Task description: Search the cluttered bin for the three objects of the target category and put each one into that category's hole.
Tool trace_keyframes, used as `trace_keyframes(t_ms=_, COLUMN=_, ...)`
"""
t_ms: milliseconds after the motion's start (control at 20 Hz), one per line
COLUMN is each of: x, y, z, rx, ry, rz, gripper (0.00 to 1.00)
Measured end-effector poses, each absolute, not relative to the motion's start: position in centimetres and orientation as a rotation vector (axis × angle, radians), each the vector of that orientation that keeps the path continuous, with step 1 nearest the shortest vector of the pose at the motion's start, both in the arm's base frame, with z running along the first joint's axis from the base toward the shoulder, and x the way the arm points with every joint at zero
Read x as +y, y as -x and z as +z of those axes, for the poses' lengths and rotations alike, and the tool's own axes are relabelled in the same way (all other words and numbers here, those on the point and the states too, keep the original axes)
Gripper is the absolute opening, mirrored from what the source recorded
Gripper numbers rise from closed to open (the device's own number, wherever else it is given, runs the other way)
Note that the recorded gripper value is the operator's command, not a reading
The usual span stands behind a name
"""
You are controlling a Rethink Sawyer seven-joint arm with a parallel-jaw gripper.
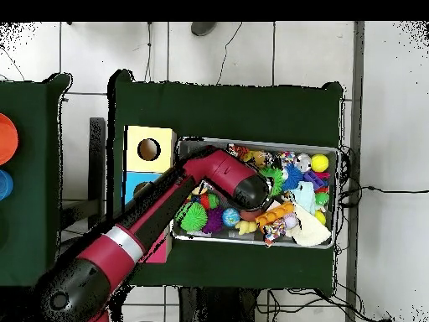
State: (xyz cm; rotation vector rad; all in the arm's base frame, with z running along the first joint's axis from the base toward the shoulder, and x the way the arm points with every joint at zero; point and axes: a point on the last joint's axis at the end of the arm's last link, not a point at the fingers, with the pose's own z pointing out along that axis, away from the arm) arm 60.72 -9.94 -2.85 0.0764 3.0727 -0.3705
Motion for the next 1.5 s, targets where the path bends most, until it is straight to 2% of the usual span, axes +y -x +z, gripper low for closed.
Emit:
trace_keyframes(t_ms=1450, x=-10.3, y=-58.0, z=-4.1, rx=3.159, ry=-0.057, rz=-0.421, gripper=1.0)
trace_keyframes(t_ms=1500, x=-10.3, y=-58.0, z=-4.1, rx=3.159, ry=-0.056, rz=-0.421, gripper=0.0)
